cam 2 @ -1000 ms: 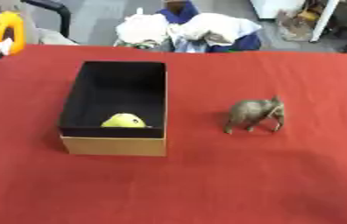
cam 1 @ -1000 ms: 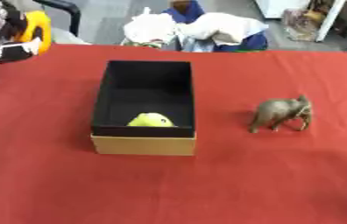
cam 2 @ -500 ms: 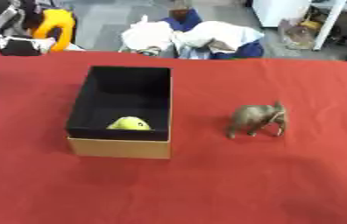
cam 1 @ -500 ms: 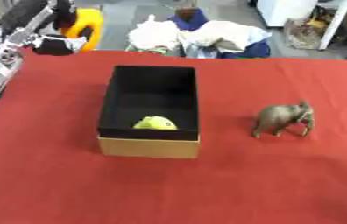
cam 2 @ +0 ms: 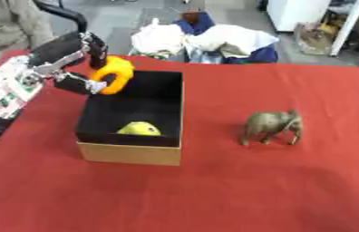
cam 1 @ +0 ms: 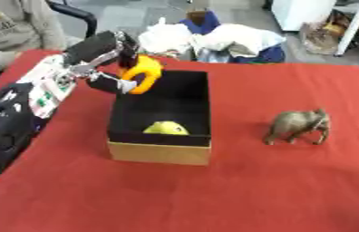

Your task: Pick up objects on the table and place them in the box.

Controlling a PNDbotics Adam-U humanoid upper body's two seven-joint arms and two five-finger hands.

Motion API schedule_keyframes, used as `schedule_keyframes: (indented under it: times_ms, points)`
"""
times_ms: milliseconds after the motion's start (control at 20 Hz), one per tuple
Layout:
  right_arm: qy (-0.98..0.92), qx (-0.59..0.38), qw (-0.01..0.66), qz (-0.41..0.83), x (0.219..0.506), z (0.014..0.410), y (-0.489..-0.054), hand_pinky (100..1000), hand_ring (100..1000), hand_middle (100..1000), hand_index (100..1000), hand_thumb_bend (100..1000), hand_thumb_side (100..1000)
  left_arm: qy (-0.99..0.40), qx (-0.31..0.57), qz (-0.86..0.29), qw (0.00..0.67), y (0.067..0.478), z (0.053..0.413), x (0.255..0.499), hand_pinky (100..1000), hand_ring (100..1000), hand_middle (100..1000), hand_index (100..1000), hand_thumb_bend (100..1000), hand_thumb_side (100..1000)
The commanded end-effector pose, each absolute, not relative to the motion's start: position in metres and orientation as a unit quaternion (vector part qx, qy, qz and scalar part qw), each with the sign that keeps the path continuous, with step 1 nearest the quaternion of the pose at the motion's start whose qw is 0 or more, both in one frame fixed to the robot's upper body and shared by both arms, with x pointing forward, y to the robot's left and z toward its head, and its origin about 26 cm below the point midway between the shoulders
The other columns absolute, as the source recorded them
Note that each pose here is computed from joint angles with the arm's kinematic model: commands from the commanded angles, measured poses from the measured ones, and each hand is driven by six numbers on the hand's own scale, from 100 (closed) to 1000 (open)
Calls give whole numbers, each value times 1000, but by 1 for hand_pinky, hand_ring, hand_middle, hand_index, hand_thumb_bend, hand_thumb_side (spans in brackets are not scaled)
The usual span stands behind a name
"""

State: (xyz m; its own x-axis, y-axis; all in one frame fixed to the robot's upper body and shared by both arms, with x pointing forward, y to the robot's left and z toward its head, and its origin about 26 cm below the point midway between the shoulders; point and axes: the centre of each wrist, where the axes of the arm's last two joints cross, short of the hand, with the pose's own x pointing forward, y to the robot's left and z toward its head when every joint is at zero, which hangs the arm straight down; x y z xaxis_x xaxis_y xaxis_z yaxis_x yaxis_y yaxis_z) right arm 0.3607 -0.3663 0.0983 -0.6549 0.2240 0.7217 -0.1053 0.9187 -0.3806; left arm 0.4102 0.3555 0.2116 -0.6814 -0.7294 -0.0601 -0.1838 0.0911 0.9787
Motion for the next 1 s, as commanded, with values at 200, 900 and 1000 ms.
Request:
schedule_keyframes:
  times_ms: [200, 900, 1000]
  points:
    - [-893, -42, 398, 206, 361, 111, -371, 812, 712, 719, 850, 100, 643, -703, 305, -612, 196, 351, 223, 400, 648, 613, 667, 810, 478, 805]
    - [-869, -118, 336, 342, 408, 177, -409, 809, 743, 755, 870, 100, 461, -849, 205, -378, 306, 347, 211, 313, 616, 567, 624, 775, 100, 825]
    - [-857, -126, 325, 380, 420, 187, -412, 813, 755, 766, 878, 100, 450, -855, 193, -355, 325, 347, 205, 303, 613, 563, 621, 774, 105, 813]
